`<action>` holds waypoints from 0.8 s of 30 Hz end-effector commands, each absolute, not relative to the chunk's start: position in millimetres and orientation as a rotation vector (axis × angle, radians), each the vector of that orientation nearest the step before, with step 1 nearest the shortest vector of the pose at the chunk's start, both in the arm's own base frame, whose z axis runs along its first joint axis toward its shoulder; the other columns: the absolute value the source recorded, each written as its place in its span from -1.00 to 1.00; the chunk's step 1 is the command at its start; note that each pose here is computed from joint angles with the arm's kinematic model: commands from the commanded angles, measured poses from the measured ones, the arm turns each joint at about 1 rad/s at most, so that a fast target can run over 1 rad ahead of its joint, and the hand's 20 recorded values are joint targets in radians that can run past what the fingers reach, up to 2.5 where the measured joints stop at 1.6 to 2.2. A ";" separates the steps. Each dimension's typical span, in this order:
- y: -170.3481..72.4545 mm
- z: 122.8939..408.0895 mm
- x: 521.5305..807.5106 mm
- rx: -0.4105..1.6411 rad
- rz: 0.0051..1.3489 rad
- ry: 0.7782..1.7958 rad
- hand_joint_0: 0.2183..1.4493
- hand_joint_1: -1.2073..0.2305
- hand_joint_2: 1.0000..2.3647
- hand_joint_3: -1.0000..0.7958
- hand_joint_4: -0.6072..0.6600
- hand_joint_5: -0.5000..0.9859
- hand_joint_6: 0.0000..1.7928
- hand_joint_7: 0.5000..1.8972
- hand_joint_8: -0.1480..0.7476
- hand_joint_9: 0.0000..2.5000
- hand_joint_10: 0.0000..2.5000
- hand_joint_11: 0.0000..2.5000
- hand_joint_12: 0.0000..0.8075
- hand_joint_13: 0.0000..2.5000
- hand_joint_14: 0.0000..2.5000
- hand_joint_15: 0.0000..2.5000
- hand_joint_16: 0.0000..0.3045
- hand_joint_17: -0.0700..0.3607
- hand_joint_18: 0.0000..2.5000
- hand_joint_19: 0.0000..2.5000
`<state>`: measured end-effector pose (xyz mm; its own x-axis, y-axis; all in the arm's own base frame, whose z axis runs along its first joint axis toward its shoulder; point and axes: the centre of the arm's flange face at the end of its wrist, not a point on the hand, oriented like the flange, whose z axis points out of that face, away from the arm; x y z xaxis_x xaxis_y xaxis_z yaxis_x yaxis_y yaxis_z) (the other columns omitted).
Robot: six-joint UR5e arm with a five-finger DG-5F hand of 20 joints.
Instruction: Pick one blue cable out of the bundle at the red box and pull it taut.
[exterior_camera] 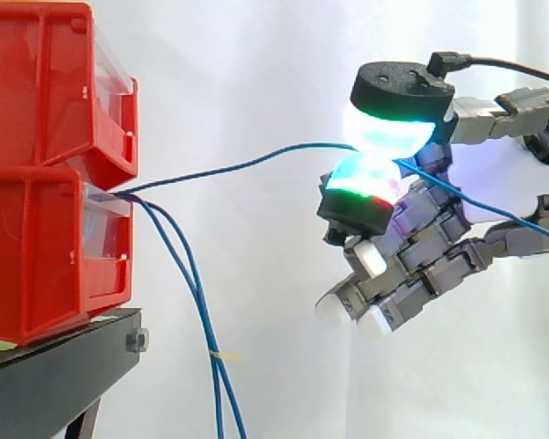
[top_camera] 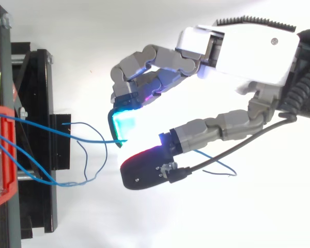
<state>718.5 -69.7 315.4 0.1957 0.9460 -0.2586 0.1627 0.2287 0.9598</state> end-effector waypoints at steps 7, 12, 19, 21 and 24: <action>-69.0 315.6 718.9 1.216 0.802 1.252 -0.44 -0.33 -0.99 0.12 0.05 -0.49 -0.05 0.19 0.12 -0.18 -0.99 -0.23 0.23 -0.52 -1.00 -0.81 -0.52 0.09 -0.57 -0.79; -70.1 315.0 718.7 1.216 0.801 1.251 -0.44 -0.33 -0.99 0.12 0.06 -0.50 -0.05 0.19 0.13 -0.18 -0.99 -0.22 0.23 -0.52 -0.99 -0.80 -0.52 0.10 -0.57 -0.79; -69.0 314.9 718.6 1.216 0.801 1.253 -0.44 -0.33 -0.99 0.11 0.05 -0.50 -0.05 0.18 0.13 -0.18 -0.99 -0.22 0.23 -0.52 -1.00 -0.81 -0.52 0.09 -0.57 -0.79; -70.1 314.9 718.5 1.216 0.799 1.253 -0.44 -0.33 -0.99 0.12 0.05 -0.50 -0.05 0.19 0.13 -0.18 -0.99 -0.22 0.22 -0.52 -1.00 -0.81 -0.52 0.09 -0.57 -0.79; -70.1 314.9 718.5 1.216 0.799 1.253 -0.44 -0.33 -0.99 0.11 0.05 -0.50 -0.05 0.19 0.13 -0.19 -0.99 -0.22 0.22 -0.52 -1.00 -0.81 -0.52 0.09 -0.57 -0.79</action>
